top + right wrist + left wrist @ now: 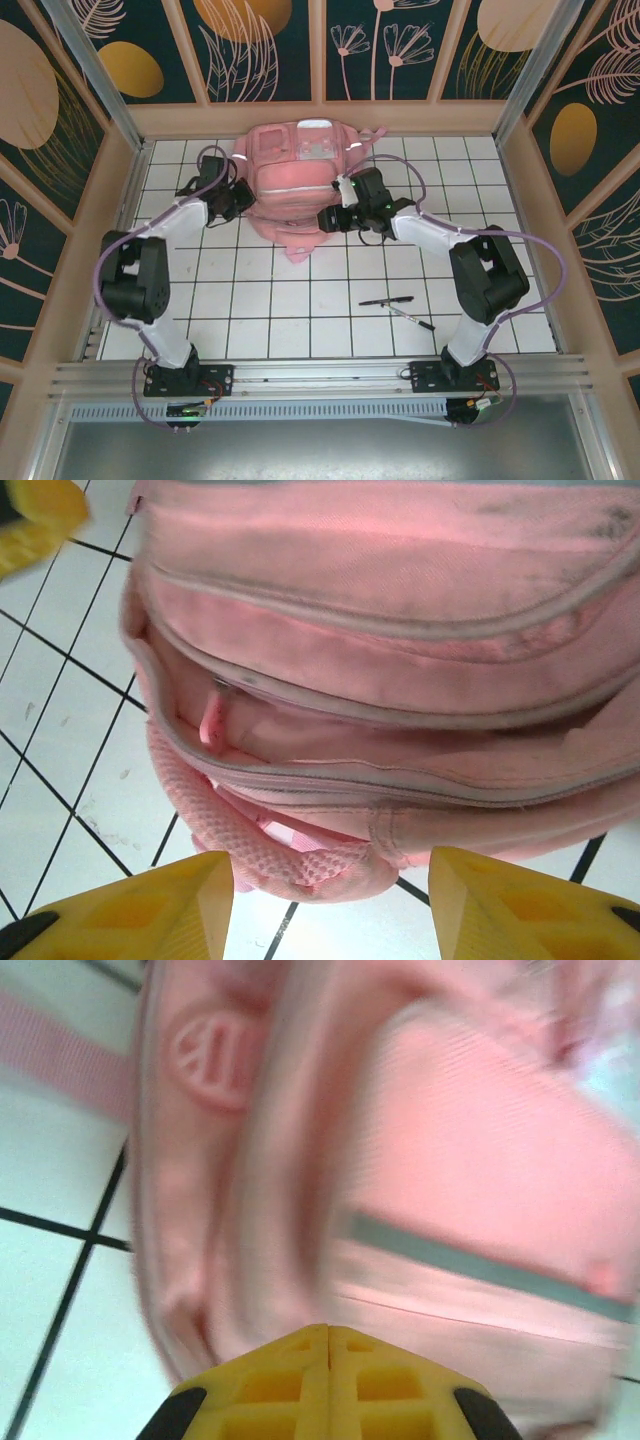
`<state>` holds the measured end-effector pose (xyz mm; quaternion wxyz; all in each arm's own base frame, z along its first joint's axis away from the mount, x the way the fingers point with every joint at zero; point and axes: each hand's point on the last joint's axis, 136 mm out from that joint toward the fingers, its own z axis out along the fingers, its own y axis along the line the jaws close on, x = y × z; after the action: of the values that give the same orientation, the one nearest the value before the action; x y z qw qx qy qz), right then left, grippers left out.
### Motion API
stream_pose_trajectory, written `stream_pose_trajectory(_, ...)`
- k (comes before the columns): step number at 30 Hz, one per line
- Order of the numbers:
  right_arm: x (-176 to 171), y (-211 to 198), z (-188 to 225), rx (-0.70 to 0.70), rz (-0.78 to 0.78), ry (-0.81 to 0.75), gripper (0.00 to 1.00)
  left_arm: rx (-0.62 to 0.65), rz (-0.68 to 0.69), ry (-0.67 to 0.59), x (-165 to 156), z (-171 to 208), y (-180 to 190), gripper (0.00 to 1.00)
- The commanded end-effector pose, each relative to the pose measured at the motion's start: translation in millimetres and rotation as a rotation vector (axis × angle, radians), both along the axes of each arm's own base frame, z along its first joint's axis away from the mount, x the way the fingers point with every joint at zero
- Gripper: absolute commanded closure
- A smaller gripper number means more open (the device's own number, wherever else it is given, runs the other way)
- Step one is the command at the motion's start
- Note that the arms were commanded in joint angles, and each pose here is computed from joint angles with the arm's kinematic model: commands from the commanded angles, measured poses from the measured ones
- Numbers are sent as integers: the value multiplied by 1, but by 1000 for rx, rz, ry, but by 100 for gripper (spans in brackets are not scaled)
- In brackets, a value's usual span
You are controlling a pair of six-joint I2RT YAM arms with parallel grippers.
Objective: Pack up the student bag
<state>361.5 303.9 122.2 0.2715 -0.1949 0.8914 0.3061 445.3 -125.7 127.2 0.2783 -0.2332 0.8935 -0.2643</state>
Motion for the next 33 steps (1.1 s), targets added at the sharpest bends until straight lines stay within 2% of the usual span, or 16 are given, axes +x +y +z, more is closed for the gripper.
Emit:
stream_pose_trajectory(1, 6, 13, 18, -6, 73, -62, 45, -105, 9, -50, -10, 38, -9, 100)
stream_pose_trajectory(6, 0, 30, 21, -20, 163, -81, 42, -144, 1, -51, -21, 43, -12, 100)
stream_pose_trajectory(8, 5, 28, 15, -64, 137, -94, 42, -119, -28, -53, -24, 36, -12, 100)
stream_pose_trajectory(9, 12, 22, 12, -95, 101, -108, 42, -106, -50, -45, -25, 31, -14, 93)
stream_pose_trajectory(10, 22, 12, 9, -129, 43, -121, 43, -84, -89, -41, -26, 26, -19, 78)
stream_pose_trajectory(11, 32, 2, 8, -152, -17, -128, 43, -54, -135, -46, -25, 23, -26, 69)
stream_pose_trajectory(12, 44, -11, 6, -168, -93, -122, 42, 3, -190, -55, -24, 19, -34, 63)
stream_pose_trajectory(16, 65, -44, 20, -61, -264, -68, 41, 276, -396, -75, -12, 4, -64, 51)
stream_pose_trajectory(19, 69, -65, 28, -29, -347, -60, 40, 429, -454, -87, 5, -5, -65, 47)
stream_pose_trajectory(21, 68, -79, 30, -14, -382, -50, 39, 505, -444, -70, 15, -14, -57, 44)
stream_pose_trajectory(24, 65, -93, 32, 13, -406, -27, 39, 537, -369, 6, 24, -30, -47, 43)
stream_pose_trajectory(26, 63, -99, 31, 32, -407, -14, 39, 503, -314, 53, 26, -35, -47, 42)
stream_pose_trajectory(29, 63, -102, 30, 52, -391, 0, 39, 444, -211, 56, 29, -30, -44, 38)
stream_pose_trajectory(33, 64, -100, 23, 38, -362, 17, 39, 386, -95, 71, 34, -27, -22, 36)
